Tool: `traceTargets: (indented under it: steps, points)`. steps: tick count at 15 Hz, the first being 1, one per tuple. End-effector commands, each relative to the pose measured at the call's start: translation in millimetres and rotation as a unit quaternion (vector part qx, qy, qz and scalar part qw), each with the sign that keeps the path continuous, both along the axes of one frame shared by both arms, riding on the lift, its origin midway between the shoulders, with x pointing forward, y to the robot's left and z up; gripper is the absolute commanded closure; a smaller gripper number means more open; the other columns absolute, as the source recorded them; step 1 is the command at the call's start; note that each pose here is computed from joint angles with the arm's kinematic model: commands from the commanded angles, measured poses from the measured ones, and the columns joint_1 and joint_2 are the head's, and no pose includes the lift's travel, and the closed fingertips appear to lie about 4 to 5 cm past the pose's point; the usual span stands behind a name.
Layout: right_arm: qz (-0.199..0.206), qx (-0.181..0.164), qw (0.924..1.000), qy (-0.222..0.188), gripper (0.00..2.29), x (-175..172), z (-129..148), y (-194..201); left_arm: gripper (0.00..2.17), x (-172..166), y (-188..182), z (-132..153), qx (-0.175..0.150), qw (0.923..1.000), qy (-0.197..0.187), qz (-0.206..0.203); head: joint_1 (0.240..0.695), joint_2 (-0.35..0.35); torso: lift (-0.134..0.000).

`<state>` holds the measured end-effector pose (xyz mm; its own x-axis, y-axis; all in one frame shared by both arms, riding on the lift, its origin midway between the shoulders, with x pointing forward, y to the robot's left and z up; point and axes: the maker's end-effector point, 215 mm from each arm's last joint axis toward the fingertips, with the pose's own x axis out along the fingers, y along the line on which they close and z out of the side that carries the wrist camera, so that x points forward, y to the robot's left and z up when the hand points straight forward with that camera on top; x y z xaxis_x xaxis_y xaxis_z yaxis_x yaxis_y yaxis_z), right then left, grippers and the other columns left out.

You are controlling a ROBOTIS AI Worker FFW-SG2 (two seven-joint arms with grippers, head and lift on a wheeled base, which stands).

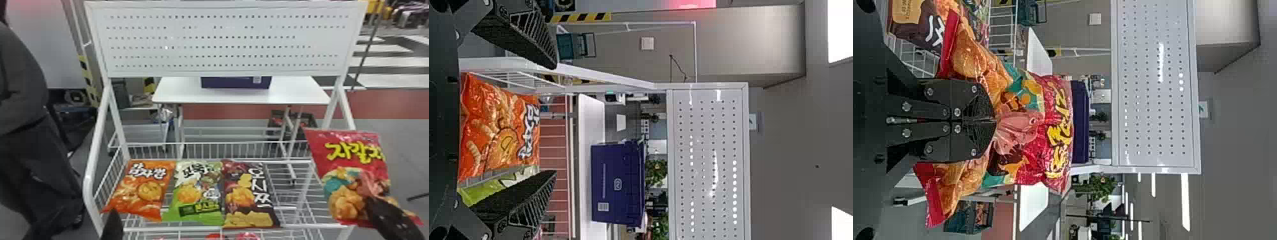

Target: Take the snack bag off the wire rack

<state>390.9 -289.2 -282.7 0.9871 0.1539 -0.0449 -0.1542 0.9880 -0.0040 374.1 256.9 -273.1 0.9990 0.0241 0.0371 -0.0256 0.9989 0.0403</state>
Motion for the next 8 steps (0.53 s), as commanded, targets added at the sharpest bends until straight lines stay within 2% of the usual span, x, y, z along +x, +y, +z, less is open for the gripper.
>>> traceTargets:
  steps: [1,8]
  points:
    - [0.001,0.0,1.0,-0.001,1.95,0.1,0.7,0.0,0.14,0.0,-0.1,0.1,0.0,1.0,0.0,0.0,0.499,0.0,0.0]
    - [-0.001,0.003,1.0,-0.007,1.95,0.2,3.9,-1.1,0.14,0.4,0.0,-0.2,0.0,1.0,0.0,-0.001,0.499,0.0,0.0]
